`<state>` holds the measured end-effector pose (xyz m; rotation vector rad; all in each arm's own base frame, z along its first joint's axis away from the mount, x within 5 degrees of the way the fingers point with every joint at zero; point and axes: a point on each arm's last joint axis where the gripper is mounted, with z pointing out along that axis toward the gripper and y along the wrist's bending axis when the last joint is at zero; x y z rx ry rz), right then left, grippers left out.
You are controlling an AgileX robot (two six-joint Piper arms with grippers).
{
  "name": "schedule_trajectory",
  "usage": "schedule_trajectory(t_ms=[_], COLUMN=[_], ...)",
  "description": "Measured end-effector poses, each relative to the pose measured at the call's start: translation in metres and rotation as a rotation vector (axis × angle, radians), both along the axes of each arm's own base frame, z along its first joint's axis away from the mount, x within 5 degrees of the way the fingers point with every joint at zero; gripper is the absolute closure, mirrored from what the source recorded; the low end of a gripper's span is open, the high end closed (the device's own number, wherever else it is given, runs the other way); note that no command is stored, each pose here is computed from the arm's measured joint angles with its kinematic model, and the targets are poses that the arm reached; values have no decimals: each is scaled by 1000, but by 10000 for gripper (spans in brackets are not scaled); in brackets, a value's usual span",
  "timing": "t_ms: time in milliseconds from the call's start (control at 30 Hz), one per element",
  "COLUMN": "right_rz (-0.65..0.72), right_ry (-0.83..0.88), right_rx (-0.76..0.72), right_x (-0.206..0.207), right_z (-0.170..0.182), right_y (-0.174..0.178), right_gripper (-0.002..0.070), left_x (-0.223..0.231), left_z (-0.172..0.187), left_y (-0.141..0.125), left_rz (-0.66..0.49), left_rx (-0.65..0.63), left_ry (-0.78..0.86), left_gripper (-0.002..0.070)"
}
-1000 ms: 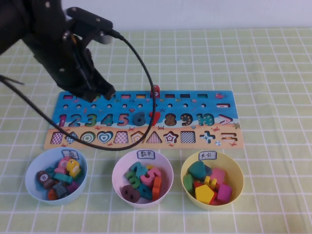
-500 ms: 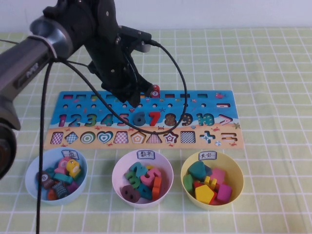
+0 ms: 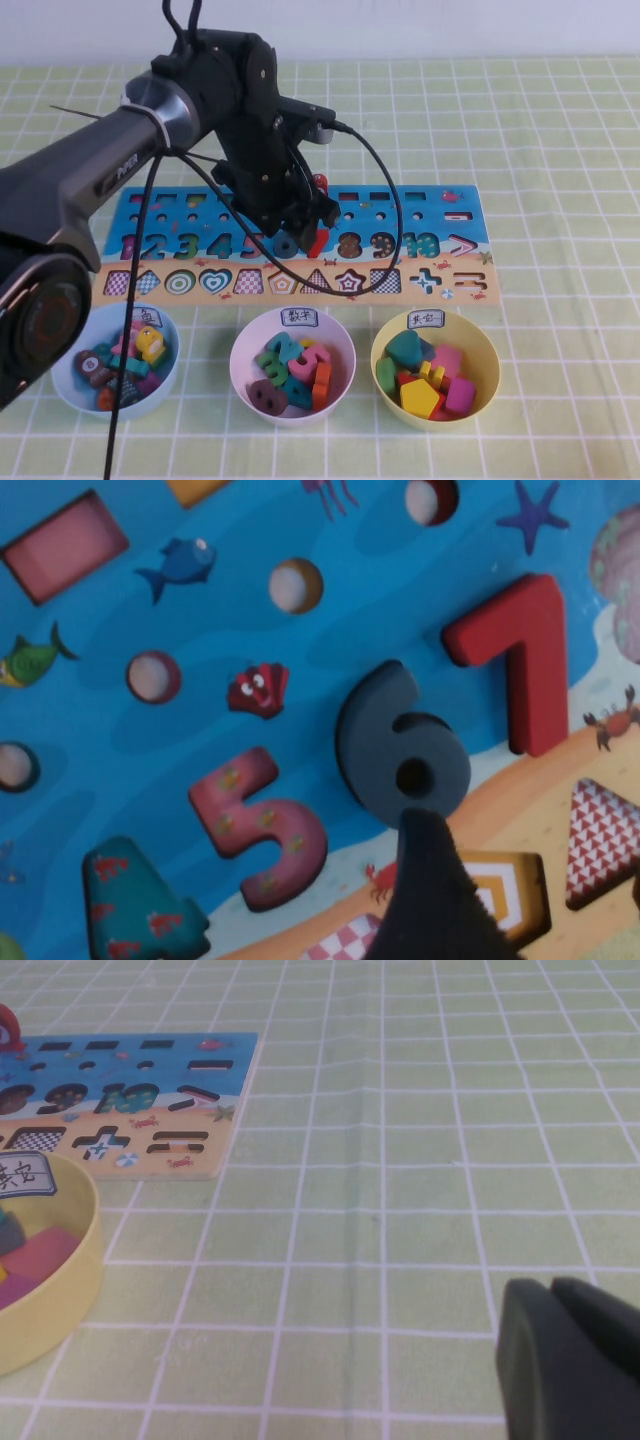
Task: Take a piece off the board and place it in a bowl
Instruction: Pick up the "number 6"
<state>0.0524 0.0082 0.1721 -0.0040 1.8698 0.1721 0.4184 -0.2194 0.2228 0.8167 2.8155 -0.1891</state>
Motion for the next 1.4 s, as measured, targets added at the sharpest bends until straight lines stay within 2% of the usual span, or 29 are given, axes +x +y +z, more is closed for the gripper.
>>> schedule_trajectory(t_ms=[367, 733, 1400], right_rz=[0, 0, 0], right_ry=[0, 0, 0], right_rx=[0, 0, 0], right_x=[0, 0, 0], right_z=[0, 0, 0], right_y=[0, 0, 0], right_gripper=[694, 694, 694], left_x=[8, 14, 15], left_z=[-20, -19, -34], left_y=[2, 0, -2], left_rz=[32, 65, 67], left_rx=[61, 36, 51], left_ry=[-12, -69, -44], left_gripper=[307, 307, 319])
